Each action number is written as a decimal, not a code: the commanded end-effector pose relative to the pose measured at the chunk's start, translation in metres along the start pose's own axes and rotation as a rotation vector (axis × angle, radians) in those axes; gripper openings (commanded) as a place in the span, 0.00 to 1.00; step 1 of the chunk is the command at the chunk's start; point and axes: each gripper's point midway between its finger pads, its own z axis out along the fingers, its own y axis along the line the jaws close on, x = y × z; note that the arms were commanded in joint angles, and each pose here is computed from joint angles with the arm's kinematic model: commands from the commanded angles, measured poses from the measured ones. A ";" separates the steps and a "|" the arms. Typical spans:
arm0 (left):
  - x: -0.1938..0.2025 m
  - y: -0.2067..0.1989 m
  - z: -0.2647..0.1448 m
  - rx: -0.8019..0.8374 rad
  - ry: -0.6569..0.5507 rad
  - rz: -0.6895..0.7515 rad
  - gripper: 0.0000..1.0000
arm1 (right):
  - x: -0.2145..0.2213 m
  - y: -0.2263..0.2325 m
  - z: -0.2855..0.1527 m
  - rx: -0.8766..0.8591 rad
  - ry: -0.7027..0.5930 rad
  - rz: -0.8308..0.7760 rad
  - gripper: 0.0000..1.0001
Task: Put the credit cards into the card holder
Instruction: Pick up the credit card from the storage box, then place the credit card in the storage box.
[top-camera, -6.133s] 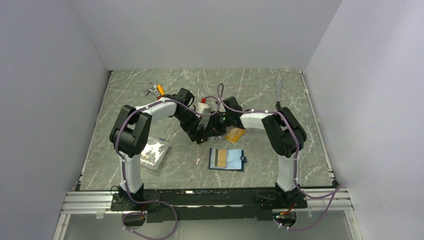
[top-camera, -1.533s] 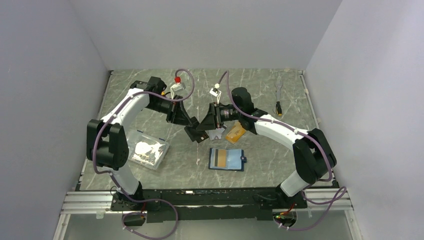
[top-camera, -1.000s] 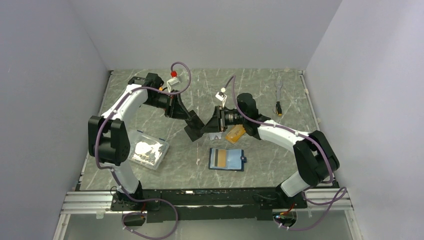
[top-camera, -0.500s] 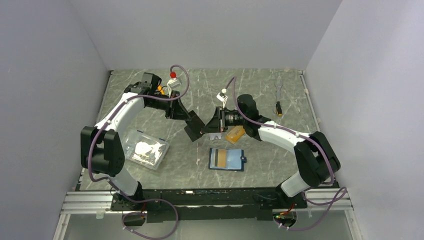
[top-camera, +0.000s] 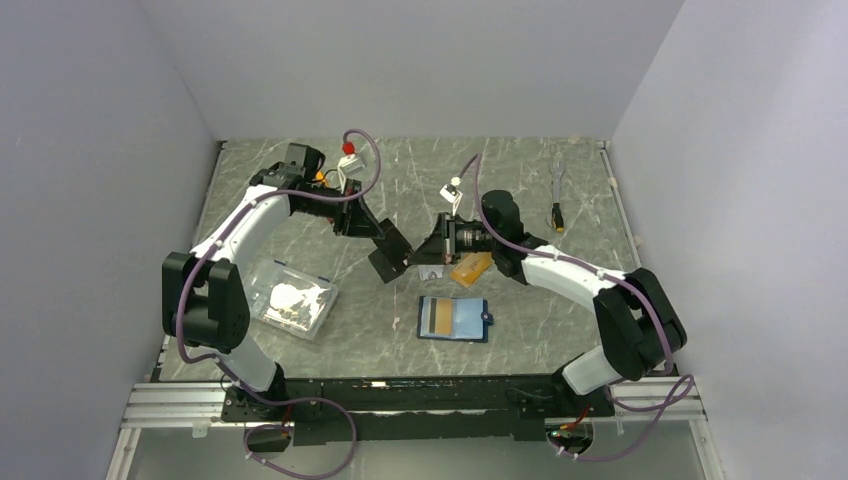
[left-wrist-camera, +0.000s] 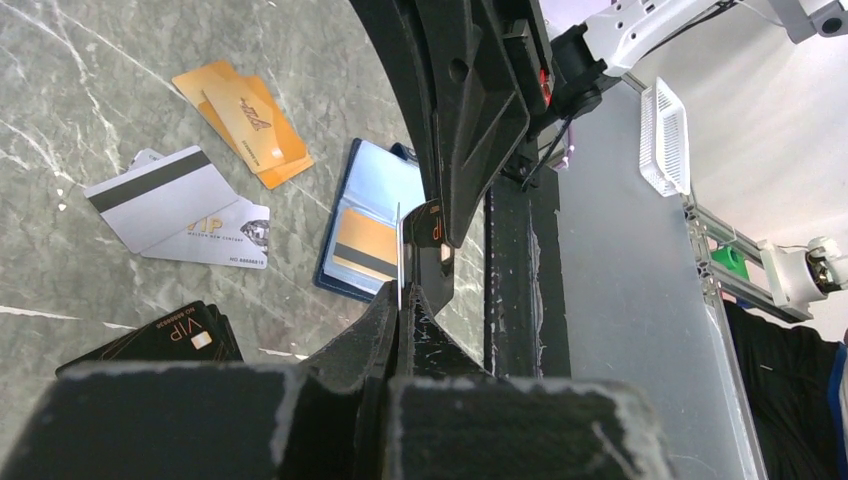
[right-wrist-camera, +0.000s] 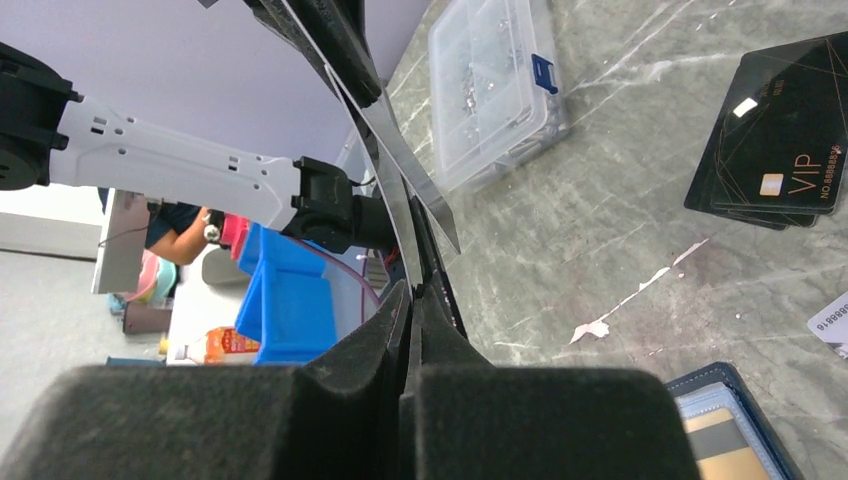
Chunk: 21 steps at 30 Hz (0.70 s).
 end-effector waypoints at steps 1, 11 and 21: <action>-0.002 0.010 -0.003 -0.040 0.004 0.009 0.02 | -0.003 0.000 -0.014 0.009 -0.060 -0.012 0.00; 0.012 0.039 0.000 -0.067 0.051 -0.043 0.08 | 0.012 -0.030 -0.014 0.098 -0.040 0.032 0.00; 0.056 0.115 0.005 -0.236 0.148 -0.160 0.04 | 0.015 -0.057 0.002 0.110 -0.009 0.093 0.00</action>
